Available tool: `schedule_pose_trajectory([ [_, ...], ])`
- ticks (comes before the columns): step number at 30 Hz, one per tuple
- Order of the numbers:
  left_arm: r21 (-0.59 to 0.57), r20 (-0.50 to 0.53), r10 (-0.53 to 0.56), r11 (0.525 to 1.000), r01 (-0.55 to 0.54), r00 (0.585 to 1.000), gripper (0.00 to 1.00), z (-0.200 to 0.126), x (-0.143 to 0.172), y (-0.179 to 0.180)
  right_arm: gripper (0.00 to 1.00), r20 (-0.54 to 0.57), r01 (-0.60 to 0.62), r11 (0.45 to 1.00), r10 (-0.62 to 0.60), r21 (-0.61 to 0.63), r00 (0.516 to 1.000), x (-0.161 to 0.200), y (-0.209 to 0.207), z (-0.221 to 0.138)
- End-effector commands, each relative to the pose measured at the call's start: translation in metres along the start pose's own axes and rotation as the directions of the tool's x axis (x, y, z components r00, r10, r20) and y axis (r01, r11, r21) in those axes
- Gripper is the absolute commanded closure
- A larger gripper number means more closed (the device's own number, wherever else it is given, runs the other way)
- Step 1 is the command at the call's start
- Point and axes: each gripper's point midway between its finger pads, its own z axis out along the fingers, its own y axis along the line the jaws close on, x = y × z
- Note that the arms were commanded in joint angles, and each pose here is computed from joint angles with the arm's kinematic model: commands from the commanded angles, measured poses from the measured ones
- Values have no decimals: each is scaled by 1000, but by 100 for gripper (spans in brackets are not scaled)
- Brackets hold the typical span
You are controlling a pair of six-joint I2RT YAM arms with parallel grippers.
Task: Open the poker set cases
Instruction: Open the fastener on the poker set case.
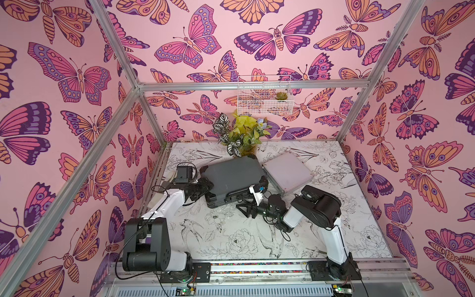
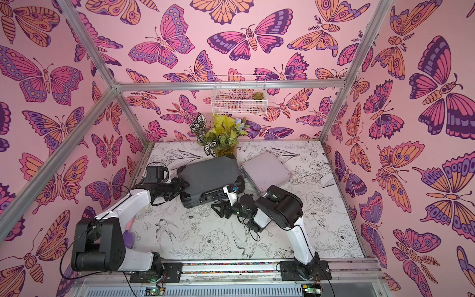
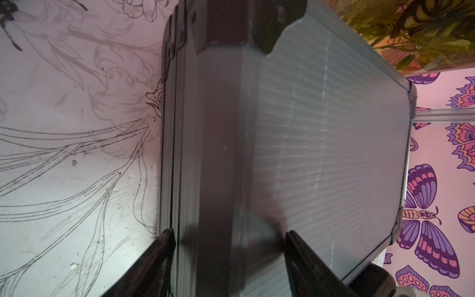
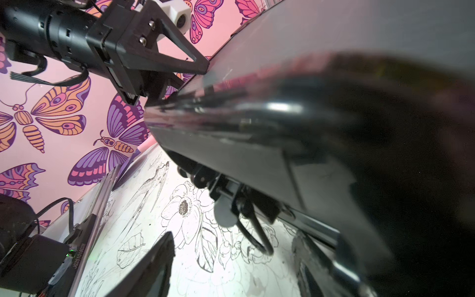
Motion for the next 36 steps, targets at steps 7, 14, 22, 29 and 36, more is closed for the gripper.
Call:
schedule_pose_trajectory([
  [7,-123,-50,-58,991,52,997,31,8,20,36,28,12,10,998,-9,-61,1000,-8,9,5],
  [14,-122,-39,-62,991,57,997,31,6,18,36,33,5,11,996,-11,-84,1000,-9,18,0],
  [22,-114,-38,-62,992,57,997,31,6,18,35,37,13,21,995,-20,-94,1000,-13,26,-6],
  [29,-109,-44,-69,992,64,997,31,7,18,35,38,40,48,995,-44,-93,998,-24,34,-12],
  [36,-99,-26,-68,993,65,997,27,4,15,32,38,71,58,994,-52,-93,996,-36,38,-12],
])
